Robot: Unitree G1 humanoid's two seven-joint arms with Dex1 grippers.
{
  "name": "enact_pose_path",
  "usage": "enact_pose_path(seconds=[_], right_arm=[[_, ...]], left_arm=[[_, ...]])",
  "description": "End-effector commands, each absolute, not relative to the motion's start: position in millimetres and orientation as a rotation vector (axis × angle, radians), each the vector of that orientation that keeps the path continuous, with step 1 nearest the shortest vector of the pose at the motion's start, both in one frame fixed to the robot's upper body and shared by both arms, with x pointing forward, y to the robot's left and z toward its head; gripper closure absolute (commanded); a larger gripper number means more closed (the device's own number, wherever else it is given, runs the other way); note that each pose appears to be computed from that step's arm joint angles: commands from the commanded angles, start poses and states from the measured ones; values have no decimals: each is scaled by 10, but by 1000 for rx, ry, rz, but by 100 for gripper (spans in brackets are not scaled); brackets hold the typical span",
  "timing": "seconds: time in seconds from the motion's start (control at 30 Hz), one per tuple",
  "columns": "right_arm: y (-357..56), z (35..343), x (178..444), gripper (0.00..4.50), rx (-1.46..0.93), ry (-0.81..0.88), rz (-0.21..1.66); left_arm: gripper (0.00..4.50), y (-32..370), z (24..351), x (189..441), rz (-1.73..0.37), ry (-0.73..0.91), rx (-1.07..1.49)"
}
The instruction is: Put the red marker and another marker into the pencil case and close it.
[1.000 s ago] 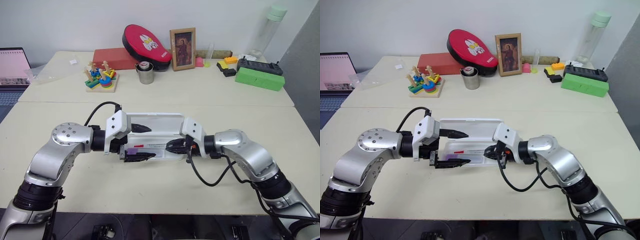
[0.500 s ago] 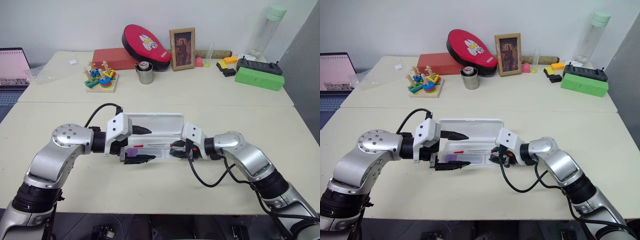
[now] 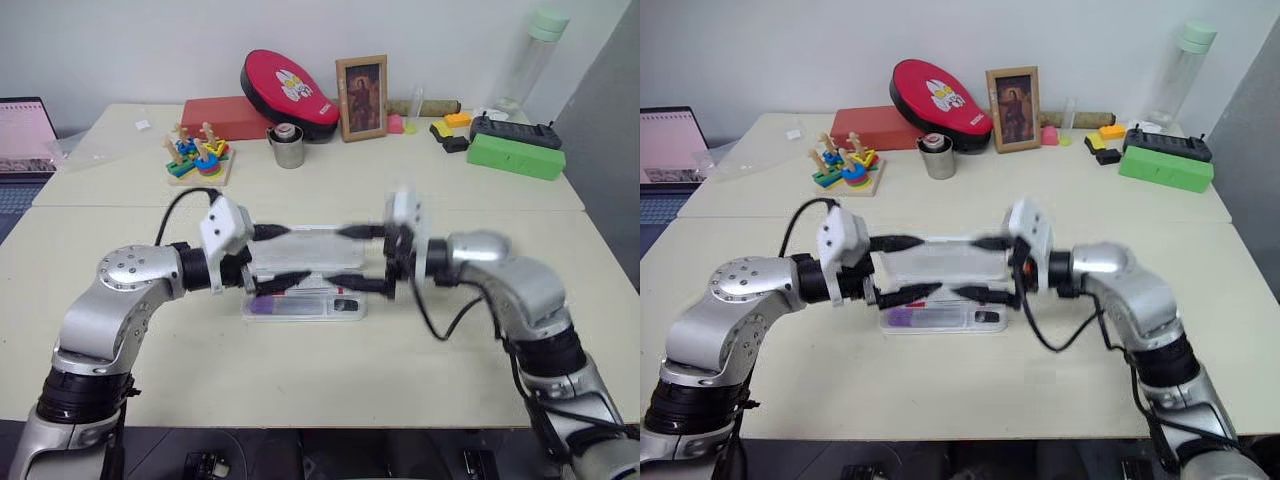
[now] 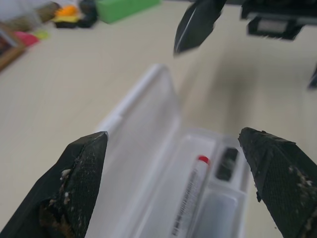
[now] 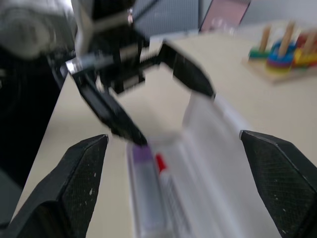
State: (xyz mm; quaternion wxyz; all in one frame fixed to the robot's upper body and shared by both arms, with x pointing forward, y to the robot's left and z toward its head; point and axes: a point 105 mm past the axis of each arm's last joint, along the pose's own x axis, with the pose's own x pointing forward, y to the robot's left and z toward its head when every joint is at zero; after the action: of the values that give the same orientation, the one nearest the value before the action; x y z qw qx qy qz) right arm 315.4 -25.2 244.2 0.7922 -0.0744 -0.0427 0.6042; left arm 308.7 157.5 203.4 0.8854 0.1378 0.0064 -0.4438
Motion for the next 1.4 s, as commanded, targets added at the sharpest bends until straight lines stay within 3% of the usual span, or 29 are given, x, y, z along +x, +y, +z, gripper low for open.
enact_pose_path(seconds=[0.03,0.13,0.3,0.47,0.63,0.83,1.1,1.2,1.4], right_arm=[[-358,2728,3619,22,-89,-114,1081],[-310,2708,3869,71,-118,-69,996],[-175,2398,4098,207,-248,73,932],[-24,2232,4035,345,-328,110,1006],[51,2078,3869,447,-409,144,1107],[137,1984,3504,447,-505,113,1289],[129,1637,3065,447,-696,127,1474],[109,1427,3022,447,-744,175,1482],[1,1065,3197,447,-830,276,1376]], left_arm=[[0,1793,2267,3079,-777,-60,222],[0,1871,2319,2974,-739,-79,182],[0,1955,2252,2841,-712,-30,196],[0,2016,2260,2768,-707,-12,202],[0,2011,2258,2708,-732,4,198],[0,1905,2245,2623,-817,23,214],[0,1904,2017,2360,-977,193,274],[0,1940,1974,2341,-985,223,297],[0,1906,1959,2378,-986,225,288]])
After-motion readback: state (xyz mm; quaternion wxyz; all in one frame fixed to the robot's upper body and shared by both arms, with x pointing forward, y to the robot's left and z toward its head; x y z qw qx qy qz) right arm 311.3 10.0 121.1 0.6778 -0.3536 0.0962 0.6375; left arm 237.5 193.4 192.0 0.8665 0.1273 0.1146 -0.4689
